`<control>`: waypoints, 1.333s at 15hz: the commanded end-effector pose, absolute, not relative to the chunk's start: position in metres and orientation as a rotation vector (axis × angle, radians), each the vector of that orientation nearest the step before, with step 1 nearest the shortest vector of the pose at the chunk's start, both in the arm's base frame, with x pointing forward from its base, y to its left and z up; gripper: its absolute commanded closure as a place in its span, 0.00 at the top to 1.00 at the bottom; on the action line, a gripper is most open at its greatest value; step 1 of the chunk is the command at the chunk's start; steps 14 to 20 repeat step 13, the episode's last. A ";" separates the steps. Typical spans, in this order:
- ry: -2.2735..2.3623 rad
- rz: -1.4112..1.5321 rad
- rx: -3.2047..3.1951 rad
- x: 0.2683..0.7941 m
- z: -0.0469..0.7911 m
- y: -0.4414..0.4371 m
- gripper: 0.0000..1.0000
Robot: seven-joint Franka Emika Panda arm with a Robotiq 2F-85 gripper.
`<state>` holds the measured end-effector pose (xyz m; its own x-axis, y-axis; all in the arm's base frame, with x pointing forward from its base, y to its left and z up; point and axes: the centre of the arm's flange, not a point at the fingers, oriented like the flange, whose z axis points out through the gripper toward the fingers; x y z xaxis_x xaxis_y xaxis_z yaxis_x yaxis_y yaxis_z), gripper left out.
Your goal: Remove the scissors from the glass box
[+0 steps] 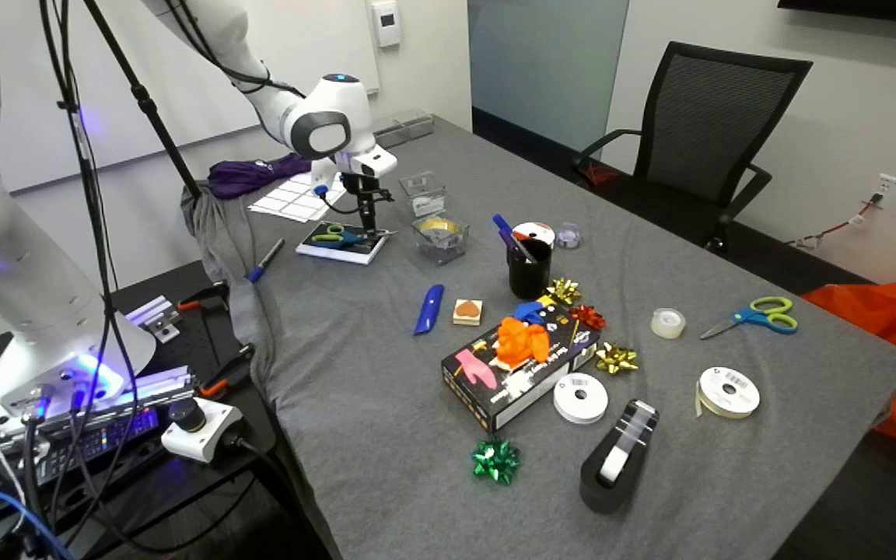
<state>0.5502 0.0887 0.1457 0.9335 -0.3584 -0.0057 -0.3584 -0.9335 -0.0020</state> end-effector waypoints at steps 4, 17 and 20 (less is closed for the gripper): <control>0.416 -0.210 -3.148 0.534 0.165 0.079 0.98; 0.278 -0.258 -3.257 0.545 0.213 0.072 1.00; 0.278 -0.258 -3.257 0.545 0.213 0.072 1.00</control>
